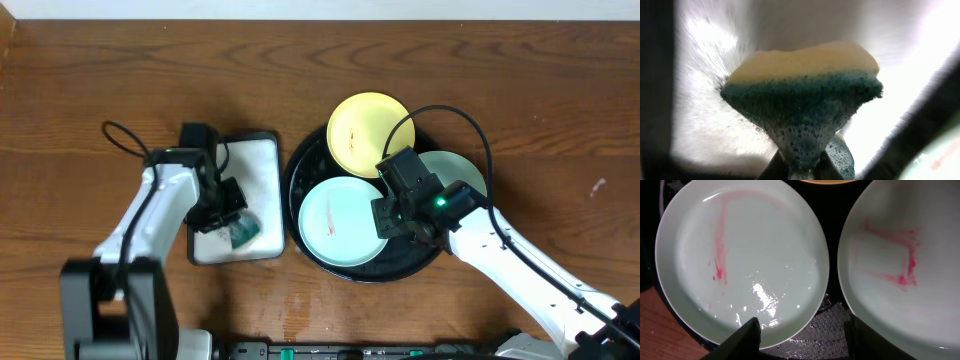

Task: Clean dirty plates on tray and stack at the side
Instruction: 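Grasp the green sponge with the left gripper and lift it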

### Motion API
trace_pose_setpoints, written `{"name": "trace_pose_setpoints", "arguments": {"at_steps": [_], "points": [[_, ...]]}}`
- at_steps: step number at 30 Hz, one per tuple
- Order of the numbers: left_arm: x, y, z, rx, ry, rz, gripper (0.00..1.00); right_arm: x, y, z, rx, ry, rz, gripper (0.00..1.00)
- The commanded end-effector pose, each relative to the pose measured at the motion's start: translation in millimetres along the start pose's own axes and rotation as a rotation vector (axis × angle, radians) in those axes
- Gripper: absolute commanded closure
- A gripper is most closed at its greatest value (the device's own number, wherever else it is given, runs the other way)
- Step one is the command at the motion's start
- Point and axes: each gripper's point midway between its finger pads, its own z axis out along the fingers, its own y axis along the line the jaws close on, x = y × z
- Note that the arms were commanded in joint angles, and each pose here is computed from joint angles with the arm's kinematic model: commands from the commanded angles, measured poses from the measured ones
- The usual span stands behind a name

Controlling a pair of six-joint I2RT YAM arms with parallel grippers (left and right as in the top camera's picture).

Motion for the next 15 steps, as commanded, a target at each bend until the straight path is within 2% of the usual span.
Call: {"name": "trace_pose_setpoints", "arguments": {"at_steps": [1,5,9,12,15], "points": [[-9.0,-7.5,-32.1,0.031,-0.102,0.126,0.92,-0.4,-2.2,-0.3,0.008,-0.001,0.049,0.46],[-6.8,-7.6,-39.9,0.034,-0.122,0.195,0.92,6.1,-6.7,7.4,0.024,0.023,0.099,0.45],[-5.1,-9.2,-33.3,0.041,-0.099,0.189,0.93,16.4,-13.3,25.0,0.053,0.079,0.120,0.45],[-2.0,-17.5,-32.5,0.056,-0.095,0.224,0.92,23.1,-16.8,41.1,0.060,0.134,0.146,0.51],[2.2,-30.2,-35.6,0.069,-0.099,0.269,0.93,24.3,-6.2,53.8,-0.013,0.172,0.156,0.55]]}}
